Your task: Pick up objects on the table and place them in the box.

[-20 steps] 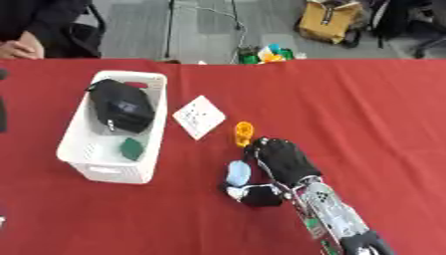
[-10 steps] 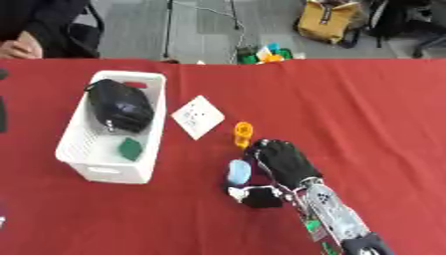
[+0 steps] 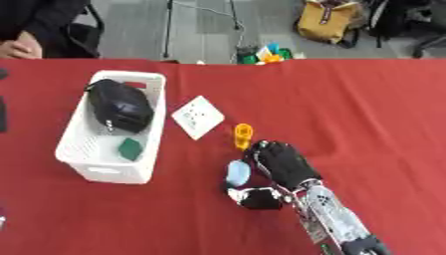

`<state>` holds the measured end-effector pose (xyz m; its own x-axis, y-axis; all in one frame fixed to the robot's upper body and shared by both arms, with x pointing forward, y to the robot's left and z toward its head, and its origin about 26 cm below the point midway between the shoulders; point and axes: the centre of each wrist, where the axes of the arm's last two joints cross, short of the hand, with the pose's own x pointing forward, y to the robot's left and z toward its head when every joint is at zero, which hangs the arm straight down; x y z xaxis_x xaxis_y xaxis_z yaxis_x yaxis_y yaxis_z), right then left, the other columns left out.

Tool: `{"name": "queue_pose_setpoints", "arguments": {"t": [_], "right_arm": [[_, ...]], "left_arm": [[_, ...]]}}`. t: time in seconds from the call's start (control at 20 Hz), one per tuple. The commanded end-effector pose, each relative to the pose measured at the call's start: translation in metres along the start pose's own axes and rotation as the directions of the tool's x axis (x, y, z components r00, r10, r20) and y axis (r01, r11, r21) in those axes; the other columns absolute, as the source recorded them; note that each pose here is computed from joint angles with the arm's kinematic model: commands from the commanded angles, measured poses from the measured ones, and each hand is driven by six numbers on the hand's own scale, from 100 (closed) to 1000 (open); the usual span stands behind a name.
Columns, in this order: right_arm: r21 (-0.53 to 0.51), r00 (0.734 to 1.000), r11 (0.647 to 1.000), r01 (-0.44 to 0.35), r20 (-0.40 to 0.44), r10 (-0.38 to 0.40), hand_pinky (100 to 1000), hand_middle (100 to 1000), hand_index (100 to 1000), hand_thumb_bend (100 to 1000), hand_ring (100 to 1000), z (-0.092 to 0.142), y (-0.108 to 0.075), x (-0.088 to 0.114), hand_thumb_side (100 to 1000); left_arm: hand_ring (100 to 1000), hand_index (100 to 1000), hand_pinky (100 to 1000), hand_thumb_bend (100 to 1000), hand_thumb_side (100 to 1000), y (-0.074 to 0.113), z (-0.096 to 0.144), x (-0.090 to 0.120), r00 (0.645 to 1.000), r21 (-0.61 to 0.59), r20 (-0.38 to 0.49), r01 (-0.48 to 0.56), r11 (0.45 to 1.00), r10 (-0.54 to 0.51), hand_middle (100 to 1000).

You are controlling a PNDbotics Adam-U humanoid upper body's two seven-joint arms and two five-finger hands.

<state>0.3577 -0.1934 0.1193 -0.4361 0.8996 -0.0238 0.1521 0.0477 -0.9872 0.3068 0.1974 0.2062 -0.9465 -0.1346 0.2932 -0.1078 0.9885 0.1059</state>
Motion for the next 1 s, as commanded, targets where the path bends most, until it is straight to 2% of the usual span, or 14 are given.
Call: {"name": "queue_pose_setpoints", "arguments": {"t": [0.05,0.15,0.5,0.8,1.0], "right_arm": [[-0.027,1.000,1.000,0.005,0.005,-0.005,335,416,648,574,465,-0.0007,-0.0076,0.0001,754],[-0.023,1.000,1.000,0.009,0.004,-0.008,336,414,650,605,464,-0.0017,-0.0070,-0.0006,789],[-0.027,1.000,1.000,0.006,-0.002,-0.006,340,412,645,600,466,-0.0036,-0.0058,-0.0025,807],[-0.025,1.000,1.000,-0.008,0.002,0.008,349,424,652,631,472,-0.0036,-0.0061,-0.0029,834],[-0.020,1.000,1.000,-0.021,0.008,0.021,352,422,643,595,475,-0.0033,-0.0089,-0.0030,825]], "left_arm": [[607,784,138,100,1000,-0.0008,-0.0059,0.0045,1.000,0.002,0.028,-0.005,1.000,0.005,725],[607,783,137,100,1000,-0.0007,-0.0063,0.0044,0.999,0.001,0.032,0.000,1.000,0.000,724],[608,783,139,100,1000,-0.0013,-0.0064,0.0046,0.999,-0.001,0.034,0.003,1.000,-0.003,725],[608,782,141,100,1000,-0.0013,-0.0067,0.0047,0.999,-0.002,0.035,0.003,1.000,-0.003,724],[608,783,143,100,1000,-0.0013,-0.0067,0.0047,0.999,-0.003,0.035,0.003,1.000,-0.003,724]]}}
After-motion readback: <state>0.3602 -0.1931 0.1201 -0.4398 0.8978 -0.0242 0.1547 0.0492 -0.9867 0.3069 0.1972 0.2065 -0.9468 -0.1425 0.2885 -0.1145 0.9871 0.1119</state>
